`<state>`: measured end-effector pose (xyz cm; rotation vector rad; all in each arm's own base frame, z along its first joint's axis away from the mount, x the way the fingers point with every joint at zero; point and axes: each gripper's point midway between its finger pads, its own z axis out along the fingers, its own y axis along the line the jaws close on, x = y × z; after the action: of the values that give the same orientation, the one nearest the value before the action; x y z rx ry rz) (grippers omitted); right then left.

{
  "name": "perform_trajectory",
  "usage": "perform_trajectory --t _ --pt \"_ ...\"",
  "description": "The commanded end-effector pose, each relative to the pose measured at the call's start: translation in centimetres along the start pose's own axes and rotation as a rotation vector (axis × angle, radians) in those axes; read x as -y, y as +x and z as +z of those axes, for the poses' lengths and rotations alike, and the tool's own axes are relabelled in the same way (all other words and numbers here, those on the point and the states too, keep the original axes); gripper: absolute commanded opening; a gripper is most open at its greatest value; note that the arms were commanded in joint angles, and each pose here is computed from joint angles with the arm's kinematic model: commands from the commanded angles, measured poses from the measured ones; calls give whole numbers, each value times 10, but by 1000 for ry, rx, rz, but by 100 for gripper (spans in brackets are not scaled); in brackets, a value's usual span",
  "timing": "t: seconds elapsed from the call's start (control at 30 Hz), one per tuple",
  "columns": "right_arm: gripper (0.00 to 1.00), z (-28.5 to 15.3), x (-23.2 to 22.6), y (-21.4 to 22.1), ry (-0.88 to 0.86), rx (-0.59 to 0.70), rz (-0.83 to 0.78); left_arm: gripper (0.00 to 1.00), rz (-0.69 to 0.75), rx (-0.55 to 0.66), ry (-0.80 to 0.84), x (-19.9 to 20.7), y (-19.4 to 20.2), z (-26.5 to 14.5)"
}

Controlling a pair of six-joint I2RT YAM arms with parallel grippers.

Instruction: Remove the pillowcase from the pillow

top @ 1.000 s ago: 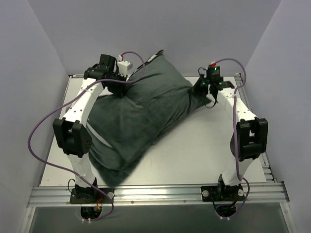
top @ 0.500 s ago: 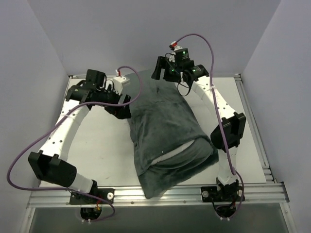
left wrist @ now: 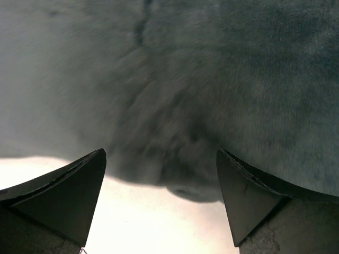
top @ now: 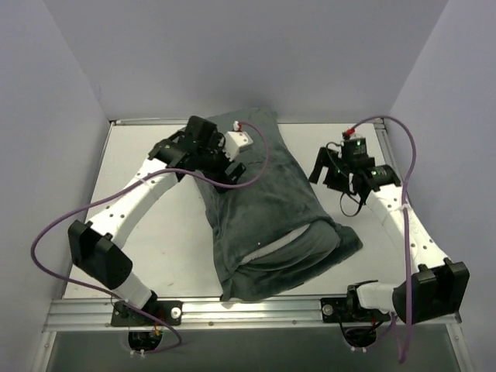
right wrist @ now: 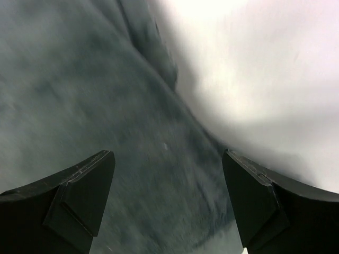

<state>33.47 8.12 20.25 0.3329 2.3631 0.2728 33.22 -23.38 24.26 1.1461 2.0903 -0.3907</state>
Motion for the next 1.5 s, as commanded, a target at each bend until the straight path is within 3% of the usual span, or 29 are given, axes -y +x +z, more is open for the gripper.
perform_trajectory --t 0.0,0.1,0.13,0.17,0.2,0.23,0.27,0.3,0.47,0.53,0.57,0.6,0.63,0.67,0.7,0.77,0.93,0.97,1.03,1.2,1.3,1.47 --pt "84 6 0 54 -64 -117 64 94 99 28 -46 -9 -17 20" --pt "79 17 -12 97 -181 -206 149 94 68 -30 -34 -13 -3 52" --pt "70 23 -19 98 -224 -192 158 99 56 -50 -28 -14 3 61" --pt "61 29 -17 108 -228 -216 167 72 48 -60 -11 -10 8 64" --pt "38 37 -18 108 -225 -218 170 56 34 -64 8 -6 10 66" --pt "27 42 -19 106 -226 -218 164 41 24 -64 40 2 12 63" --pt "15 43 -28 91 -245 -191 155 17 13 -72 58 6 17 61" --pt "0 57 -31 85 -241 -199 148 3 3 -70 72 11 19 58" --pt "0 99 -78 1 -277 -148 79 2 19 -28 44 20 29 13" --pt "0 112 -119 -39 -324 -115 47 2 18 -5 -4 13 32 -11" --pt "0 112 -134 -52 -341 -99 32 4 19 -2 -33 8 33 -18" --pt "1 124 -147 -41 -336 -151 8 29 13 1 -69 -2 35 -28" --pt "11 109 -172 -71 -384 -85 -16 50 23 22 -106 -7 30 -41" --pt "25 108 -179 -77 -384 -71 -36 63 31 19 -135 -11 29 -47" --pt "53 109 -180 -75 -370 -90 -45 74 57 18 -165 -16 27 -52" --pt "61 102 -176 -86 -353 -59 -43 95 82 28 -169 -15 16 -60" --pt "69 66 -124 -107 -300 30 19 97 90 55 -109 -6 -16 -46" --pt "69 72 -108 -91 -268 1 27 97 107 78 -111 -5 -30 -47" --pt "67 51 -99 -92 -270 49 25 97 141 51 -86 7 -40 -27" --pt "50 54 -76 -30 -289 -30 42 94 126 118 23 49 -90 -5" --pt "48 68 -68 -2 -304 -76 86 94 115 70 72 62 -91 39" --pt "52 95 -73 19 -331 -124 125 97 150 -48 -24 42 -68 91"
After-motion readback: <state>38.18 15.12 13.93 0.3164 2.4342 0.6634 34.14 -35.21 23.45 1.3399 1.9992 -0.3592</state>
